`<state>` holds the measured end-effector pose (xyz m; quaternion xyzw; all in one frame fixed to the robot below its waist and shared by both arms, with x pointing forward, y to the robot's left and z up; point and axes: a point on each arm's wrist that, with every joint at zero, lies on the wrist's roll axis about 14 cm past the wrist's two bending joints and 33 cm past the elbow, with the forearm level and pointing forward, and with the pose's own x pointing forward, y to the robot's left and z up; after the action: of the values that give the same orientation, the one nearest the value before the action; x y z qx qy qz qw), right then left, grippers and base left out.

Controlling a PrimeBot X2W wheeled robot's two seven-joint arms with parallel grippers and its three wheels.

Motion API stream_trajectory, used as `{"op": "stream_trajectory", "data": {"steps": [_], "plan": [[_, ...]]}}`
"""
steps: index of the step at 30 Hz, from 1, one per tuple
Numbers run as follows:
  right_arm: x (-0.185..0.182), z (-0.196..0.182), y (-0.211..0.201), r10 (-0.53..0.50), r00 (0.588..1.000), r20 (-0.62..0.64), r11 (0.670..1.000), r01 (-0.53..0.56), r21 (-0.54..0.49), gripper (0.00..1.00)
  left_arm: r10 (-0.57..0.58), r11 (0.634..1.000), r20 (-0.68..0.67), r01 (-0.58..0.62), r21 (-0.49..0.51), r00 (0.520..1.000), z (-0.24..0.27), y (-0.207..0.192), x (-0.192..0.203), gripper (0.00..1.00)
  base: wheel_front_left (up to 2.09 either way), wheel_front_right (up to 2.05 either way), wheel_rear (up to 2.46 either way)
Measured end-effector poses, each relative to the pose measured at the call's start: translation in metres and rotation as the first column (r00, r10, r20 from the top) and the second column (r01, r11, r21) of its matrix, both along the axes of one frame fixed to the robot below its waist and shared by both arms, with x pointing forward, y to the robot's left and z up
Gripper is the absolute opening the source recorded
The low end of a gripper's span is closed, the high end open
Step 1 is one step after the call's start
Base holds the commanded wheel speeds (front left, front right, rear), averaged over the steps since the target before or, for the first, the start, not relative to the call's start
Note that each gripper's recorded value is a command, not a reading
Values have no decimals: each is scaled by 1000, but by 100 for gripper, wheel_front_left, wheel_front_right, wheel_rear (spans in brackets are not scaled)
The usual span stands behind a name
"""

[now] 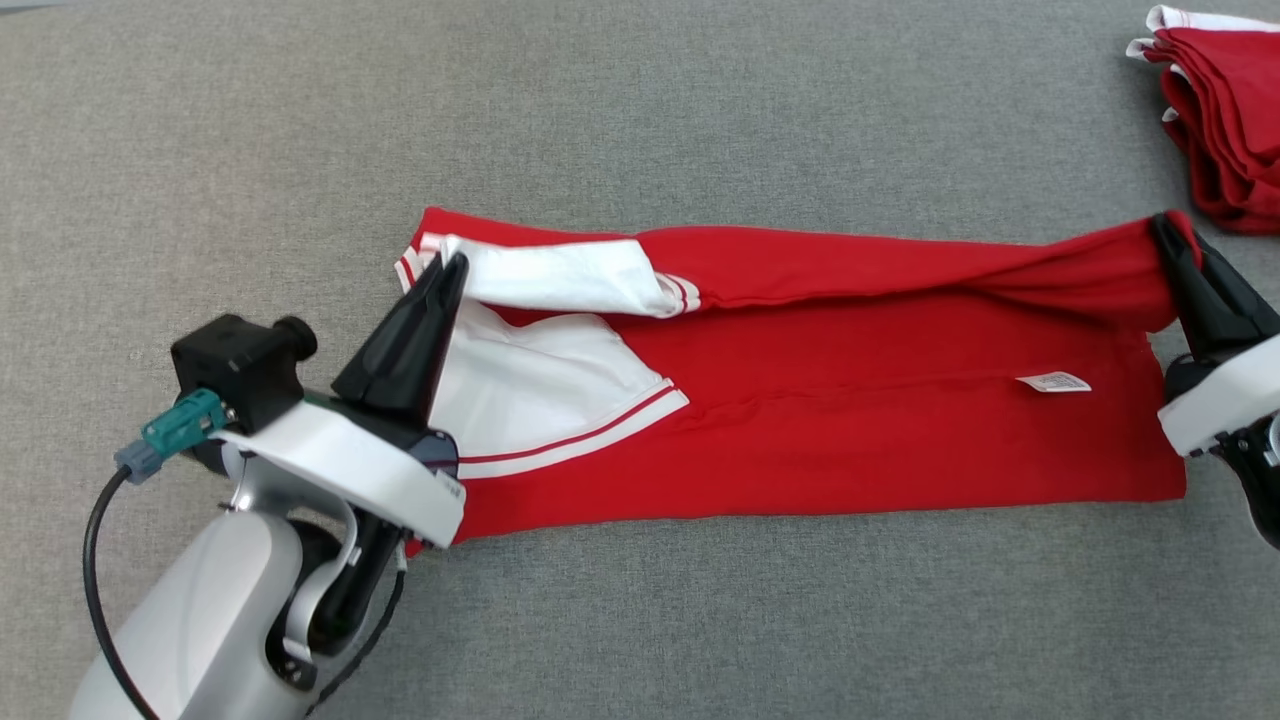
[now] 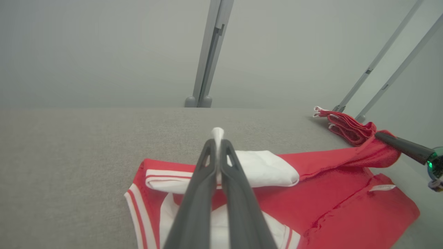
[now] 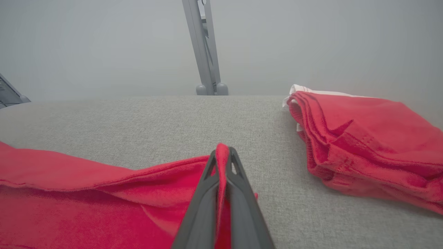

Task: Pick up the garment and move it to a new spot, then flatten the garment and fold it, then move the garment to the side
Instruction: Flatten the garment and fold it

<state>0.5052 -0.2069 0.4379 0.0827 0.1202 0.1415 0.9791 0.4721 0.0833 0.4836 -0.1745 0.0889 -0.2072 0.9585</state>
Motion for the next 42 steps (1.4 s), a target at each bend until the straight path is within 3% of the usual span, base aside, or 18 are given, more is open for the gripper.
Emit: {"op": "stream_trajectory", "data": {"steps": [19,20,22,24,28,29,30,32,33,38,42], "plan": [[-46,-43,-8,-30,994,-105,1000,29,-12,3,50,998,-221,-57,-24,974,-49,12,-43,0,0,0,0],[-46,-43,-8,-30,994,-105,1000,29,-12,8,50,998,-221,-57,-24,974,-49,12,-43,0,0,0,0],[-50,-49,-7,-32,992,-121,999,30,-16,38,43,999,-253,-48,-11,967,-59,10,-48,0,0,0,0],[-51,-52,-4,-32,991,-128,999,31,-14,96,44,999,-265,-47,-6,963,-63,8,-49,0,0,0,0],[-53,-56,-3,-46,990,-137,999,45,-8,100,39,999,-301,-37,13,953,-75,4,-55,0,0,0,0],[-53,-55,-3,-47,990,-134,999,46,-9,100,38,999,-306,-31,27,951,-78,4,-57,14,0,0,0],[-52,-53,-3,-49,991,-126,999,48,-11,100,40,999,-313,-31,33,949,-80,4,-58,37,0,0,0],[-48,-45,-5,-57,993,-99,998,56,-15,100,43,998,-318,-29,48,947,-82,5,-59,95,0,0,0],[-46,-40,-7,-60,995,-80,998,58,-24,100,45,998,-320,-29,52,946,-82,5,-60,100,0,0,0],[-35,1,-1,-66,996,61,998,67,-21,100,98,992,-269,-74,98,958,-75,15,-56,100,0,0,0],[-44,22,16,-49,990,132,999,50,-5,100,164,985,-157,-155,71,974,-47,19,-48,100,0,0,0]]}}
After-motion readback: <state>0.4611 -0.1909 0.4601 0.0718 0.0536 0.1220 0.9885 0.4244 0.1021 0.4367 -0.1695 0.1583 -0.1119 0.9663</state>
